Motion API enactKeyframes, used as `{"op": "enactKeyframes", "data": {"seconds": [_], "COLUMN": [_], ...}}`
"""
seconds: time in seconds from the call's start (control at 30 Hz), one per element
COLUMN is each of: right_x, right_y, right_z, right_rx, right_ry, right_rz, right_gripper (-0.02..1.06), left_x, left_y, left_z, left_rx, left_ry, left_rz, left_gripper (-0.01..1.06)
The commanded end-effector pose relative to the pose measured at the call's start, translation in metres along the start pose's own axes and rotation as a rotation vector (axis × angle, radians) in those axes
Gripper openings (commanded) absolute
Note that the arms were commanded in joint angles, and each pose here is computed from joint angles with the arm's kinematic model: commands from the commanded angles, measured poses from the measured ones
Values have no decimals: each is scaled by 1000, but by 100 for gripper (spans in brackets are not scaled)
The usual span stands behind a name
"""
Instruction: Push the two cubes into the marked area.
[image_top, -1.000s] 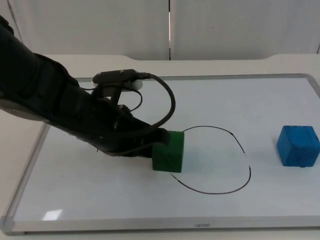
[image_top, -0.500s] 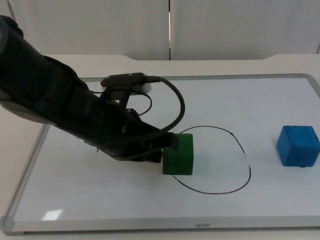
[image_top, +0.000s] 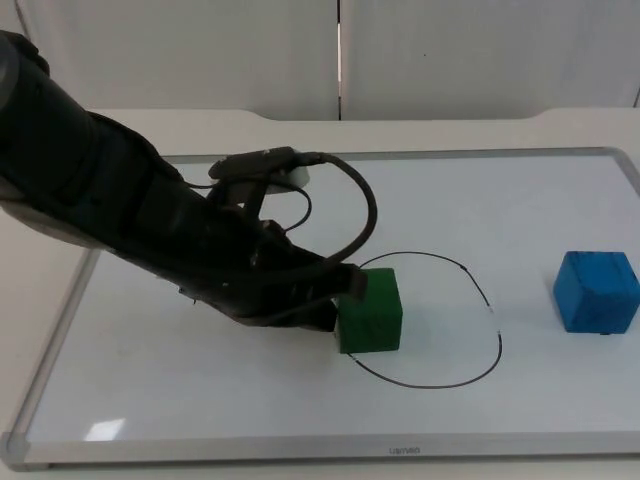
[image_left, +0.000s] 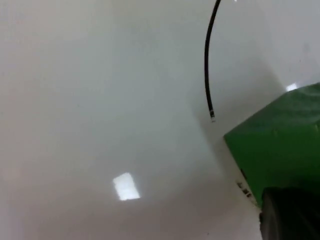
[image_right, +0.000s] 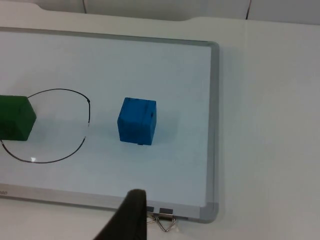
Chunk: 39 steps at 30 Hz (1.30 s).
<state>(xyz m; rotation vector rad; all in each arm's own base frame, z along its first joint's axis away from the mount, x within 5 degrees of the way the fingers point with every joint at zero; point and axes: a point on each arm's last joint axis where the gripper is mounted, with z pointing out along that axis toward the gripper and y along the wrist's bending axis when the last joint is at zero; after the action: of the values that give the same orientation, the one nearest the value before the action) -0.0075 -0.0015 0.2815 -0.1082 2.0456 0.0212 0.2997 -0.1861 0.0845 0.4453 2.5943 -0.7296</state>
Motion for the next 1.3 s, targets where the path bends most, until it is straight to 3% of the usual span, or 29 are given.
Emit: {"op": "enactKeyframes", "data": {"seconds": [0.0, 0.63, 0.87, 1.27], "right_x": [1, 1, 1, 1], "right_y": [0, 0, 0, 0], "right_z": [1, 1, 1, 1], "right_rx": [2, 2, 5, 5], "right_ry": [-1, -1, -1, -1], "right_rz": [-9, -9, -9, -9], "right_gripper": [105, 105, 105, 105], "left_x": [-1, -2, -2, -6], "left_y": [-4, -14, -10, -11], "left_z": [0, 4, 5, 4], "left_rx": [17, 20, -45, -44], "left_ry": [-7, -12, -20, -32], "left_rz": [-17, 20, 30, 47], "left_gripper": [0, 0, 0, 0]}}
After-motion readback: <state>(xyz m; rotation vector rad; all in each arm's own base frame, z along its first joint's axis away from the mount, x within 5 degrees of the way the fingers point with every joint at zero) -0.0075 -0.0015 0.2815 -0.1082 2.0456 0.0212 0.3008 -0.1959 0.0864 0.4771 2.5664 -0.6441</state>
